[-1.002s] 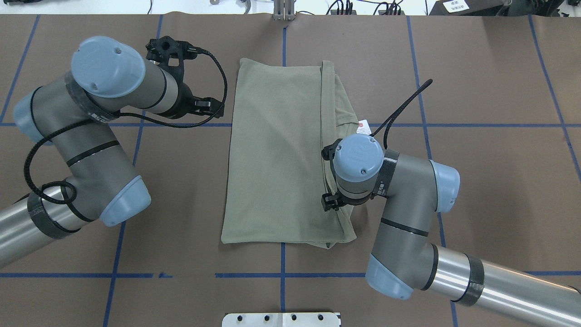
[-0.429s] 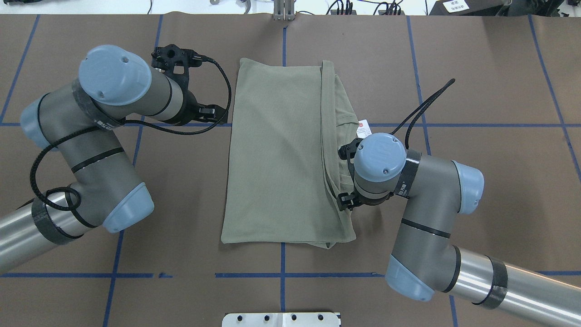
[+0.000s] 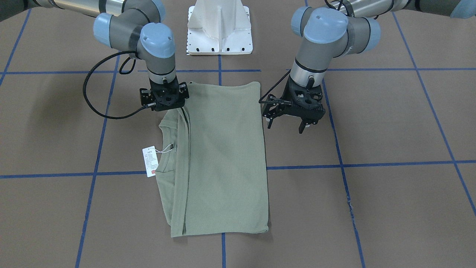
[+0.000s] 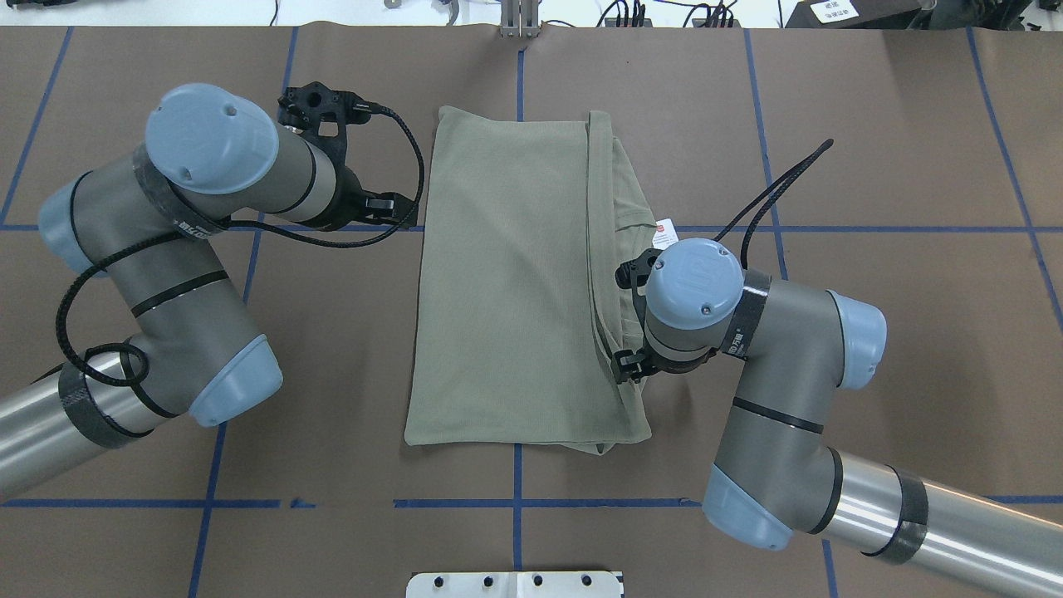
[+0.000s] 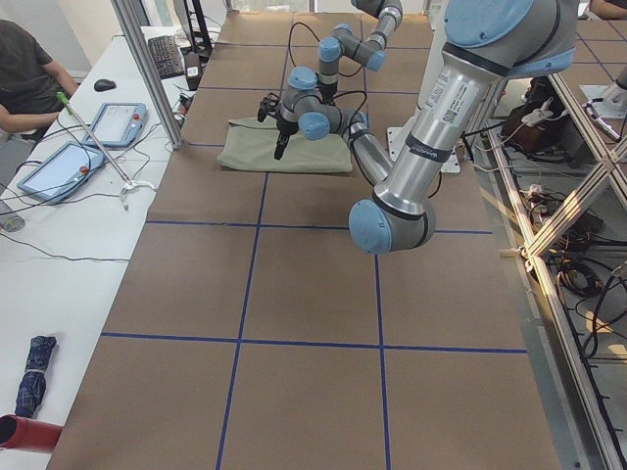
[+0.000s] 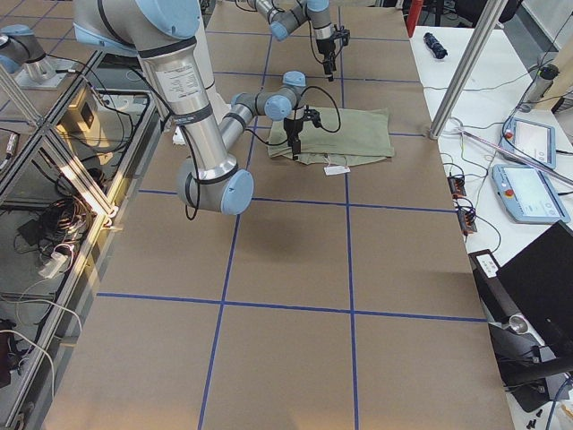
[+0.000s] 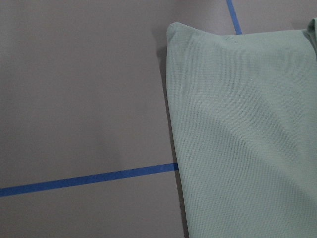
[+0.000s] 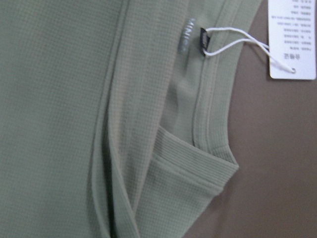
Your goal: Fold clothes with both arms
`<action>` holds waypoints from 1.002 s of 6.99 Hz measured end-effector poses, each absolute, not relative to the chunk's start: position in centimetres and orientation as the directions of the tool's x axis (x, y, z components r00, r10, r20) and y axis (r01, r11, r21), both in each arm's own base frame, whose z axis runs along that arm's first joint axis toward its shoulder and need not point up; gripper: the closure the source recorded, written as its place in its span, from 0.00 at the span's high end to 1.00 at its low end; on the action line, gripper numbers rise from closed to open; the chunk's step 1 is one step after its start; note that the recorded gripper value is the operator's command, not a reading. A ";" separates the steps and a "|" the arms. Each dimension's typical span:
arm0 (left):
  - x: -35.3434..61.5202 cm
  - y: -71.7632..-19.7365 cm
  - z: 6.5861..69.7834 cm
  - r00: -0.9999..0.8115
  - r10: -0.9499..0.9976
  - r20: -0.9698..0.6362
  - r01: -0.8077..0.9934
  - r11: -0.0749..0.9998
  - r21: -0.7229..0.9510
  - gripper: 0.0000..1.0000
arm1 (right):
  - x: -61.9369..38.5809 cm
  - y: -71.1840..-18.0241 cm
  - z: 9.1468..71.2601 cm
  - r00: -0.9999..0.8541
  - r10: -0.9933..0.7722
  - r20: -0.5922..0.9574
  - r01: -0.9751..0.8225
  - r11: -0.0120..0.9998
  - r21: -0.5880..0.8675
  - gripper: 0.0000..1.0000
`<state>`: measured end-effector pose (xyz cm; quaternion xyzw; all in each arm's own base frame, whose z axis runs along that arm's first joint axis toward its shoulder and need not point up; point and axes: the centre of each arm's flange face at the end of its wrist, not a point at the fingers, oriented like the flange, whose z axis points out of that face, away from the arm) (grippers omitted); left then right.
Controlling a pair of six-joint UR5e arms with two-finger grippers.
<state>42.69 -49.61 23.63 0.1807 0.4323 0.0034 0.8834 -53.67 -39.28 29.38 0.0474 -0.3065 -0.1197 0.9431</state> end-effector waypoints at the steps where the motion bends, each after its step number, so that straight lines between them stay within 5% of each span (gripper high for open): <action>1: 42.7 -49.6 23.7 0.627 0.163 -0.762 0.149 0.935 0.323 1.00 | -54.9 -39.9 28.6 0.784 -0.255 0.566 0.197 0.967 0.163 1.00; 7: 43.0 -49.9 23.7 0.617 0.163 -0.770 0.158 0.933 0.323 1.00 | -55.5 -40.3 30.5 0.801 -0.253 0.542 0.212 0.967 0.138 1.00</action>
